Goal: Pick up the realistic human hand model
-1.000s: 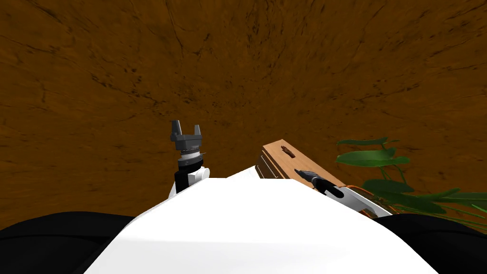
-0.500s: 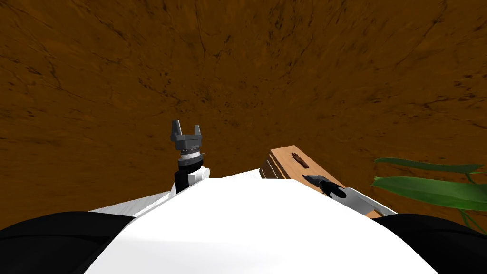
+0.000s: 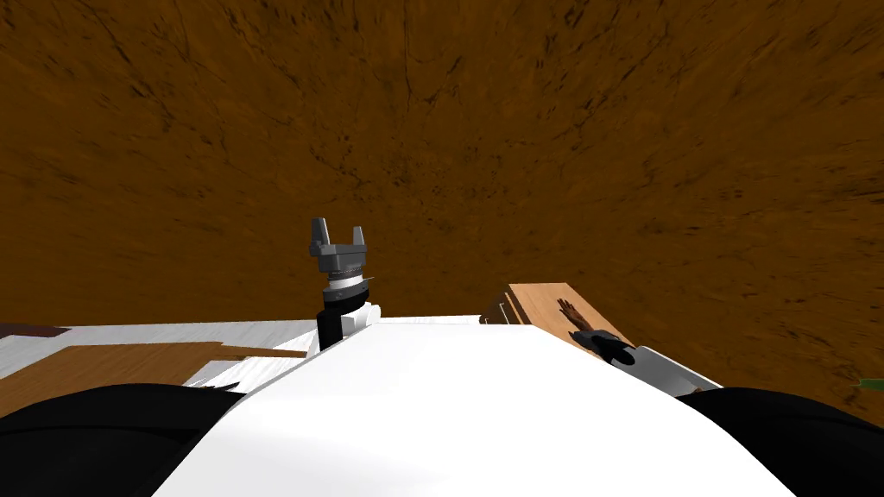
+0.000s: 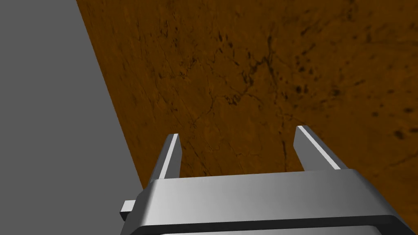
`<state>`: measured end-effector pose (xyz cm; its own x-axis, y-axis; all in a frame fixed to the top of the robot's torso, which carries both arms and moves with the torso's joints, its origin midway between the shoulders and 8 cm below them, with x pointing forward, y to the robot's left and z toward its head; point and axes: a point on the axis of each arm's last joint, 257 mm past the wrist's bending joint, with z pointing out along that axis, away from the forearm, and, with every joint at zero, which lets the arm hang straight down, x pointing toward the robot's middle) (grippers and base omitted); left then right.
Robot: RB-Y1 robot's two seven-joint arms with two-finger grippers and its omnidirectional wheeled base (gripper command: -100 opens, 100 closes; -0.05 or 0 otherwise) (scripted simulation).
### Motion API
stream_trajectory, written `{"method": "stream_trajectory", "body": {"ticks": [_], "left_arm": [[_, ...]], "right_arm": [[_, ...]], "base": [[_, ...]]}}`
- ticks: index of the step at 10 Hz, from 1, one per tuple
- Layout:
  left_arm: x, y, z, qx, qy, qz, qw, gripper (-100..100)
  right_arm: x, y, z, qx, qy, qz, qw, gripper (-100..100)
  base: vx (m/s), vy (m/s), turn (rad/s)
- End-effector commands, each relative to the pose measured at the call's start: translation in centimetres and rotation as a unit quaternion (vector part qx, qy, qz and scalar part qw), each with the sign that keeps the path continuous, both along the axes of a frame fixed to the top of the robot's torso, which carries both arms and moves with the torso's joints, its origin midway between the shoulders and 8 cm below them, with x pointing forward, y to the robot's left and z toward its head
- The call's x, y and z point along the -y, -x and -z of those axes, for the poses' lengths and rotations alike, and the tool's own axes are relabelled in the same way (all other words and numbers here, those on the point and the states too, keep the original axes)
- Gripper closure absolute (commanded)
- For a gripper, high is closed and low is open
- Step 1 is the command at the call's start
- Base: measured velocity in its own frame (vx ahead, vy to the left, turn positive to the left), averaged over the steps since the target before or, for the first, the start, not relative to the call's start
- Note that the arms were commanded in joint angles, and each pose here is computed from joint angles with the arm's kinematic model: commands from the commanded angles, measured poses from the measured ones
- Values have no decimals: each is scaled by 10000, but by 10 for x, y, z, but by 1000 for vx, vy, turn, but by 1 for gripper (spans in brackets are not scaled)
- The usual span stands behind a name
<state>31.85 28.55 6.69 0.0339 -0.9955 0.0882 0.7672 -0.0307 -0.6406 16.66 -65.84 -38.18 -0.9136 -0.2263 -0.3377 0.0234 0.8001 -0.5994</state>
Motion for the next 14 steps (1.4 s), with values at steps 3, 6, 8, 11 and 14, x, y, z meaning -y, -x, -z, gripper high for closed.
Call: {"method": "stream_trajectory", "body": {"ticks": [3,6,8,11,14], "left_arm": [[0,0,0,0,0,0,10000,0],[0,0,0,0,0,-1,10000,0],[0,0,0,-1,0,-1,10000,0],[0,0,0,0,0,-1,10000,0],[0,0,0,-1,0,-1,10000,0]], "right_arm": [[27,40,0,-775,571,-30,9953,-100],[27,76,15,-1297,703,-39,9890,-100],[30,68,10,-1190,697,-37,9904,0],[33,76,24,-1165,681,70,9908,-100],[33,75,23,-1168,680,53,9908,100]], "base": [[73,-24,371],[49,-21,262],[11,-6,25],[-8,-47,73],[-2,-10,5]]}}
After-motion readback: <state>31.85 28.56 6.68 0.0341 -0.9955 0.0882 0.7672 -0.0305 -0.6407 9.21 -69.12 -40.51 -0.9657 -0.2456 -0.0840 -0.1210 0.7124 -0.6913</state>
